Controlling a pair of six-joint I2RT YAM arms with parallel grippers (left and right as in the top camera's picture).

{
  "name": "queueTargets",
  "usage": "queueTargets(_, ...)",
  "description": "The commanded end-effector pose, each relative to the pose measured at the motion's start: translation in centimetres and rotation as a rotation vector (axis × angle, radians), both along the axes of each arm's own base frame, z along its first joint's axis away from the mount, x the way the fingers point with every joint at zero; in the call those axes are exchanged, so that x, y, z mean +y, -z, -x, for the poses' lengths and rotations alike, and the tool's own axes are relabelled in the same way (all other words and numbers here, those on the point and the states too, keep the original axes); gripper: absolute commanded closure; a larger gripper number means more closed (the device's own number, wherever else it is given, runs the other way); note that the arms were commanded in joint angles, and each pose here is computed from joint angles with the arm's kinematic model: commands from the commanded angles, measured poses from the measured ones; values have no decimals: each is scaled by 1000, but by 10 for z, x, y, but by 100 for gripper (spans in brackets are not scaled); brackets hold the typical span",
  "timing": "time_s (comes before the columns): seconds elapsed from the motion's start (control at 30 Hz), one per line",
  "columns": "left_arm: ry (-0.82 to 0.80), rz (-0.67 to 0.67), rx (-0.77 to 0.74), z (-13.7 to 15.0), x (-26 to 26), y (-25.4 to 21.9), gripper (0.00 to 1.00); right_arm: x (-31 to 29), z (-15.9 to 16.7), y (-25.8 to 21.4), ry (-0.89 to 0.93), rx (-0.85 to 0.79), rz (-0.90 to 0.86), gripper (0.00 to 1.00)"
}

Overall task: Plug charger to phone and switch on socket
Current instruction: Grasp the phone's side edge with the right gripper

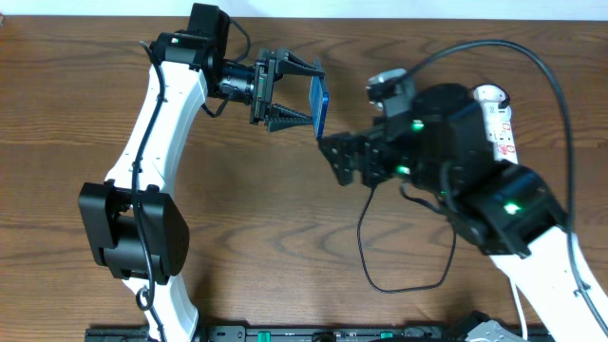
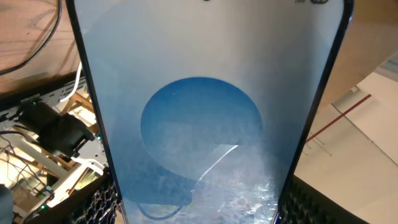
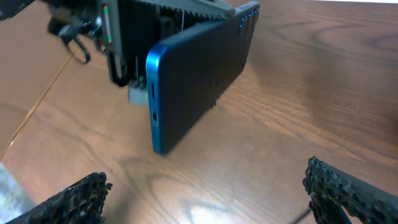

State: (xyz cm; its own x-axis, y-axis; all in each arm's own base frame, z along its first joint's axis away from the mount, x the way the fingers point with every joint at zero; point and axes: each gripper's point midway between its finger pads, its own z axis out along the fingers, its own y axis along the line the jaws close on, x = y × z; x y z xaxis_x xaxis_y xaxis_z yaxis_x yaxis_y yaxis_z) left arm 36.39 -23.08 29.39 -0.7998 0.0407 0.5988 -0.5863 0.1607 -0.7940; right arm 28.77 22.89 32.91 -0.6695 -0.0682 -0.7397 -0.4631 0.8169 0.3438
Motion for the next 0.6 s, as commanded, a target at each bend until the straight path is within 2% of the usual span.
queueTargets(0.0,8,49,-39,7,2,-22,39,2,-14,0,132,-22,15,1)
queueTargets(0.1,-3,14,-45,4,3,-16,39,18,-18,1,140,-36,3,1)
queueTargets(0.23,-25,-63,-57,0,4,-3,39,14,-27,4,237,-49,17,1)
queueTargets(0.4,-59,-165,-75,-8,7,14,39,15,-30,1,272,-36,-28,6)
queueTargets(0.57,-65,-159,-103,-12,6,12,39,20,-36,7,297,-7,-51,19)
